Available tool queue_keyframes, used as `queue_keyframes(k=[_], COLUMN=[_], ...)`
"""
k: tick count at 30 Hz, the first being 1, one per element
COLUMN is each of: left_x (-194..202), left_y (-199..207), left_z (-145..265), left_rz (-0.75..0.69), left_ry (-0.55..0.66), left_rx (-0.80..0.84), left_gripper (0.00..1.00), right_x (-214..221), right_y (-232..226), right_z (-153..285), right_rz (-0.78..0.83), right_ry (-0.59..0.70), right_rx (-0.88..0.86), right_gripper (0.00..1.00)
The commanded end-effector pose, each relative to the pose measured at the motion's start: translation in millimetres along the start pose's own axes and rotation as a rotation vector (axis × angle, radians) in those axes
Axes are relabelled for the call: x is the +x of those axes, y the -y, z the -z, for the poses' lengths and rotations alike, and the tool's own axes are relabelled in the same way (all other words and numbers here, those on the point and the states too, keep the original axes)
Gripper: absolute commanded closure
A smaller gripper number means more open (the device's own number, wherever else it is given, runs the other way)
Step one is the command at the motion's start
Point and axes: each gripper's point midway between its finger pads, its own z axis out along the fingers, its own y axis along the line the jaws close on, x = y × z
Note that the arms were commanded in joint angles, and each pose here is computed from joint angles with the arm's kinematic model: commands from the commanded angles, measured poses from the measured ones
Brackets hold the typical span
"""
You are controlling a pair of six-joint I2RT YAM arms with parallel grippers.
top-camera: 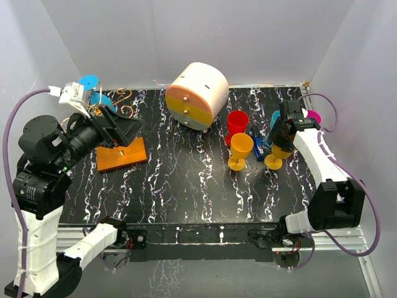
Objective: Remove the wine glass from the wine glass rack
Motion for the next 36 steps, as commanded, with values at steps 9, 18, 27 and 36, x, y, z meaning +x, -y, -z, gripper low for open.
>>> queue_keyframes(k=[9, 18, 27, 36], left_x=[27.3, 20.8, 8.0, 0.6], left_y=[18.2, 26.8, 7.0, -38.0], left_z=[20.6, 53.0, 57.7, 38.6], left_rz=[0.113, 0.064, 0.016, -0.013], left_ry=[-0.073, -0.097, -0.054, -0.033], left_rx=[0.064, 0.037, -0.093, -0.317], left_gripper=[0.01, 0.01, 0.01, 0.01], right_x=[-26.1, -55.7, -37.8, -19.7], right_y=[-18.1, -40.1, -102.5, -102.6], right_z=[35.8, 97.8, 186.3, 232.5], right_rz=[0.092, 0.073, 0.143, 0.233], right_ry=[0.096, 0.227, 0.253, 0.403], right_rx=[0.035, -0.072, -0.610, -0.826], right_gripper=[0.30, 0.17, 0.09, 0.02])
